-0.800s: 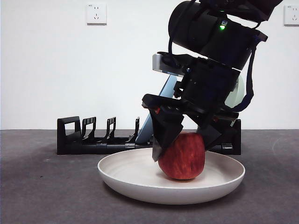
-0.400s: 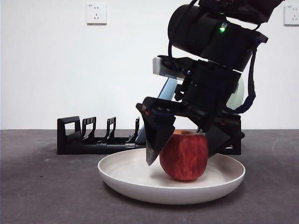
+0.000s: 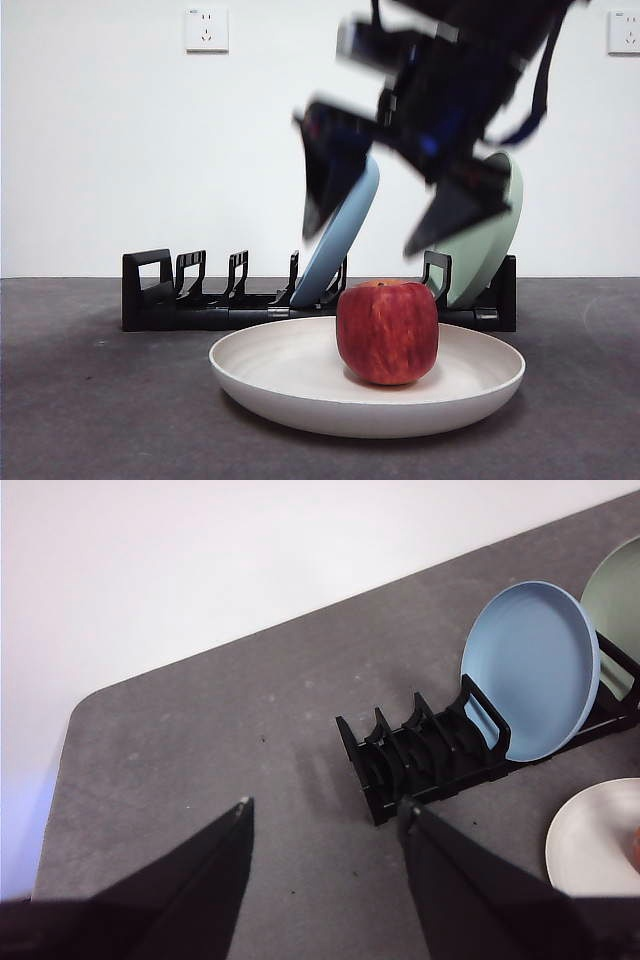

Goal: Take the yellow plate from the plate rack,put the plate on the table,take the apple from the table,put the apple in the plate

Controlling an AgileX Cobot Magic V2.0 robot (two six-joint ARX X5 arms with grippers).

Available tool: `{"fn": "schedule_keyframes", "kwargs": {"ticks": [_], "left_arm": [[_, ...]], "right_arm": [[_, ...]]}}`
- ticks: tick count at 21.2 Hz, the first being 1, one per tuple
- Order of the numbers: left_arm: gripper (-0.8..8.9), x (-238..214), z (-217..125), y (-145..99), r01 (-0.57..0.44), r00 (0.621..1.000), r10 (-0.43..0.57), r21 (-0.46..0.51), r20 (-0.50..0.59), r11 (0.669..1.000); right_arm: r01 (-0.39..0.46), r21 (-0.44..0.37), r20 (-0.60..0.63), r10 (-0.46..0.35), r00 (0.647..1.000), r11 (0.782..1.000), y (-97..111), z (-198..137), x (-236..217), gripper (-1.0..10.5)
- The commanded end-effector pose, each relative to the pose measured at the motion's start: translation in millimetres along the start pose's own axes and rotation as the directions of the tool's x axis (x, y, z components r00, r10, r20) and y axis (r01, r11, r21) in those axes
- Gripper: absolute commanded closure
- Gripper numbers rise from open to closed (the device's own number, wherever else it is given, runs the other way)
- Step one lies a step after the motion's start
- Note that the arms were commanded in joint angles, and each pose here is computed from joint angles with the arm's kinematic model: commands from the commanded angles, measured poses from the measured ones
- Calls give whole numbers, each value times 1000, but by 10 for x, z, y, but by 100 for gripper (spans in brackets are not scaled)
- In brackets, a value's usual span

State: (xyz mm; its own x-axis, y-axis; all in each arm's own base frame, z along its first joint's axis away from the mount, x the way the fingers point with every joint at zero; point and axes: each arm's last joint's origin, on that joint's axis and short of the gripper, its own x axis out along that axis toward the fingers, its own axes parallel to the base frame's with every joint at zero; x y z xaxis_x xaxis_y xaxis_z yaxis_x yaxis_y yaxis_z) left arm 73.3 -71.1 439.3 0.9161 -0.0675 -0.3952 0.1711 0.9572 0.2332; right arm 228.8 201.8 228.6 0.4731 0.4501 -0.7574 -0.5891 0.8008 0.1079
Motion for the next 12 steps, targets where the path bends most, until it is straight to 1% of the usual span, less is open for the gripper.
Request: {"fn": "schedule_keyframes", "kwargs": {"ticks": [1,4,5,6,7,8,9,11,12], "left_arm": [[566,56,36,-65,2,1000,-2,4,2,1000],[569,123,77,-155,37,999,-37,46,-6,998],[599,149,93,-193,59,998,-58,54,-9,997],[664,175,110,-233,86,996,-85,66,-12,994],[725,199,124,-269,112,994,-111,78,-15,991],[802,224,140,-311,146,989,-145,96,-19,985],[830,251,155,-356,183,983,-181,113,-25,977],[822,324,196,-477,281,960,-279,168,-37,945],[822,353,211,-521,306,952,-304,193,-40,932]], "right_arm": [[-13,-4,83,13,996,1000,32,126,-268,526],[-25,-15,183,27,983,1000,51,206,-583,740],[-27,-21,219,31,975,999,55,218,-697,833],[-28,-34,251,36,967,999,58,225,-806,924],[-28,-46,279,39,960,999,60,226,-897,972],[-24,-57,308,41,950,998,59,224,-999,957],[-20,-63,336,40,941,998,58,219,-1094,957],[-17,-69,387,42,921,997,51,178,-1328,957],[-13,-65,399,38,916,998,35,146,-1423,957]]}}
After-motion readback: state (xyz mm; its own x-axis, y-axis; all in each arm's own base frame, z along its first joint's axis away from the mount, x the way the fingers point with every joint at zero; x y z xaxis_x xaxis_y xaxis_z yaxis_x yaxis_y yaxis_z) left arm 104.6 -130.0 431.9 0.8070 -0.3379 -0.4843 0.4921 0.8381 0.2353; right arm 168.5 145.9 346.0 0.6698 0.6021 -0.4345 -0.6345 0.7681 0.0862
